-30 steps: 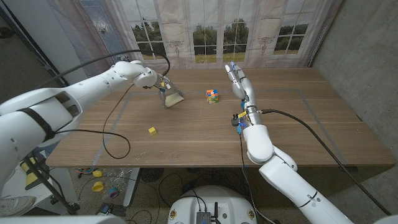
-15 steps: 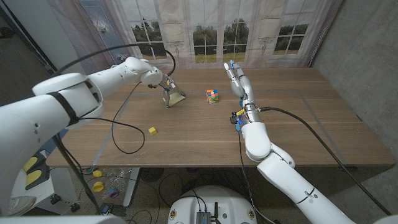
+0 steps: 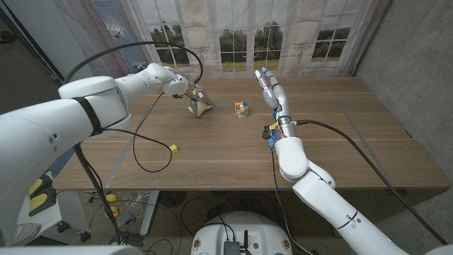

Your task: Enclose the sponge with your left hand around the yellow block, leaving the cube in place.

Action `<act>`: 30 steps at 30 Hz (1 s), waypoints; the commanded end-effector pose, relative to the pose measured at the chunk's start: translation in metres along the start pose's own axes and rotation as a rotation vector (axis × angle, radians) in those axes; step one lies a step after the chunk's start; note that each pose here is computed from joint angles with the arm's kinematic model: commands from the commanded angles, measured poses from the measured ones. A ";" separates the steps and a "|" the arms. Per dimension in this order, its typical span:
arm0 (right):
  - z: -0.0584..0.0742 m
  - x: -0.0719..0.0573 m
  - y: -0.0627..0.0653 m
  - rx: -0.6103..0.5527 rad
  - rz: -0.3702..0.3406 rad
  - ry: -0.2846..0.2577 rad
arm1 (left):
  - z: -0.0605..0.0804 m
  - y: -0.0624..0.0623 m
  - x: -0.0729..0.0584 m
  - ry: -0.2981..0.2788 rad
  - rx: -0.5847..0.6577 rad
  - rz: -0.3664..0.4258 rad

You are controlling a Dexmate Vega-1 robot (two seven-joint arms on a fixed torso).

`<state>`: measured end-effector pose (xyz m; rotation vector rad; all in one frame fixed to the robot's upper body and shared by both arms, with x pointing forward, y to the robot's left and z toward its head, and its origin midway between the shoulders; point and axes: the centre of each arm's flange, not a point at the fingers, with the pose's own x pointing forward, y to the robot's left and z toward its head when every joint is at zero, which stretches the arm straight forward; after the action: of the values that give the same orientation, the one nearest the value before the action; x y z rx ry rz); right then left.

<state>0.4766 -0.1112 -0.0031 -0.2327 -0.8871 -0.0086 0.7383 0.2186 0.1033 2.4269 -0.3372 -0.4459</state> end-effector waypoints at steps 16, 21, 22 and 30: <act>-0.010 -0.003 -0.010 0.020 0.013 -0.003 | -0.011 0.015 -0.049 0.092 -0.088 0.205; -0.018 -0.002 -0.018 0.041 0.024 0.001 | -0.008 0.021 -0.058 0.113 -0.110 0.223; -0.019 -0.002 -0.021 0.044 0.028 0.000 | -0.007 0.022 -0.060 0.117 -0.112 0.221; -0.037 0.009 -0.050 0.080 0.065 -0.013 | 0.011 0.037 -0.074 0.155 -0.138 0.197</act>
<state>0.4881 -0.1347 -0.0101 -0.2094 -0.8869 0.0355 0.6929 0.2215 0.1261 2.2782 -0.4905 -0.2587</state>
